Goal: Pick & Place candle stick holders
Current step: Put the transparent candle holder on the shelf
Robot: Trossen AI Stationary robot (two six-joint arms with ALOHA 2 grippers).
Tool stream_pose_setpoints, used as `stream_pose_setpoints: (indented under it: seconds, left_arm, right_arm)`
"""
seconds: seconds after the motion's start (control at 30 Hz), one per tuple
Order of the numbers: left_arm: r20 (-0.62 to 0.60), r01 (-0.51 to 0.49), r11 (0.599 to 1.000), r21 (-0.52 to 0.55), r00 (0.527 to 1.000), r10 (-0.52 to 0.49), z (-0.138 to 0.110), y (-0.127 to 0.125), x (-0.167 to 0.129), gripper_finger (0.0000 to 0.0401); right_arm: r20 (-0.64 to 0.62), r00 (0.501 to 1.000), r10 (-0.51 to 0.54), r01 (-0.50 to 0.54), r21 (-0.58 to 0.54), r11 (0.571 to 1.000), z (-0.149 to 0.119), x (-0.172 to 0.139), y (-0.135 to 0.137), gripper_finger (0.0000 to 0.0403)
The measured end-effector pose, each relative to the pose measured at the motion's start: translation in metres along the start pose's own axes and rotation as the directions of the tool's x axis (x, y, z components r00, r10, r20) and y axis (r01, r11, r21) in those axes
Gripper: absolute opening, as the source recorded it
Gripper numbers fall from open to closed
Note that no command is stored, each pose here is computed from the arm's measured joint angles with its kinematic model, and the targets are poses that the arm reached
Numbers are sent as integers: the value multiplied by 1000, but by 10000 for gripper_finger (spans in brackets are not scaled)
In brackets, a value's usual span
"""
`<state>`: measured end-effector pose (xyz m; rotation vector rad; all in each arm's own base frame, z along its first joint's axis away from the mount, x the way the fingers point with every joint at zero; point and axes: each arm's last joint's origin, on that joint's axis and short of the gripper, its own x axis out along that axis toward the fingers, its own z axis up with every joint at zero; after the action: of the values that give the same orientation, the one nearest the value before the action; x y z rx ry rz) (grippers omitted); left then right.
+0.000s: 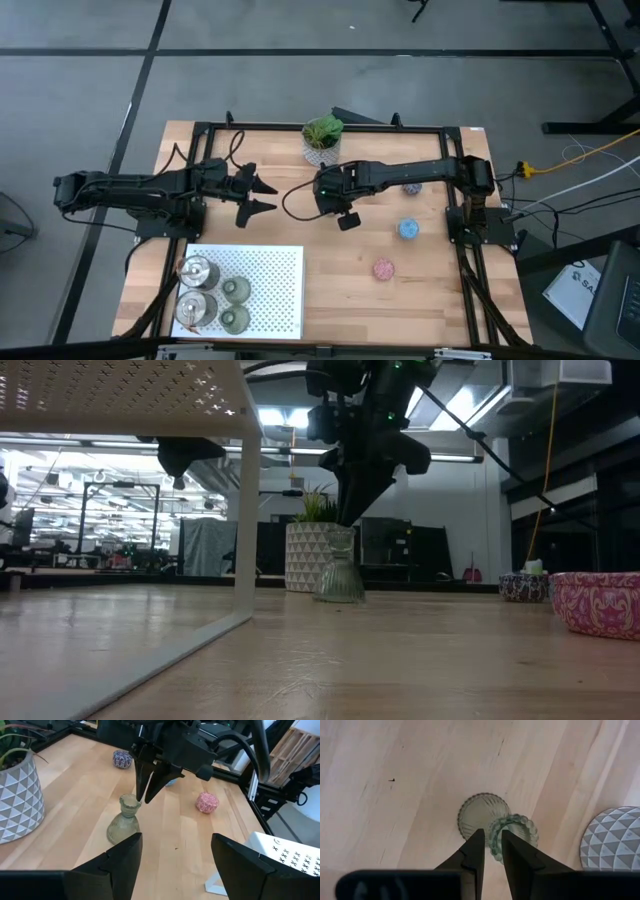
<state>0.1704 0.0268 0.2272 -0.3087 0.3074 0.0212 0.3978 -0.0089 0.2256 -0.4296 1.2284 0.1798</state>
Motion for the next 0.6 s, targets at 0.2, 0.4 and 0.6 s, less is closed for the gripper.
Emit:
stream_pose_setpoints:
  seconds: [0.2, 0.4, 0.6]
  left_arm:
    - [-6, -2, 1000, -1, 1000, 2, -1, 0, 0, 236]
    - [-27, -11, 1000, 0, 1000, 11, -3, 1, 0, 236]
    - [-24, -14, 1000, 0, 1000, 13, -2, 1, 1, 236]
  right_arm:
    - [82, 987, 139, -143, 35, 989, 6, -32, -1, 69]
    - [88, 950, 299, -305, 66, 950, -3, -72, -6, 69]
    - [-45, 913, 405, -377, 283, 882, -41, -85, -13, 69]
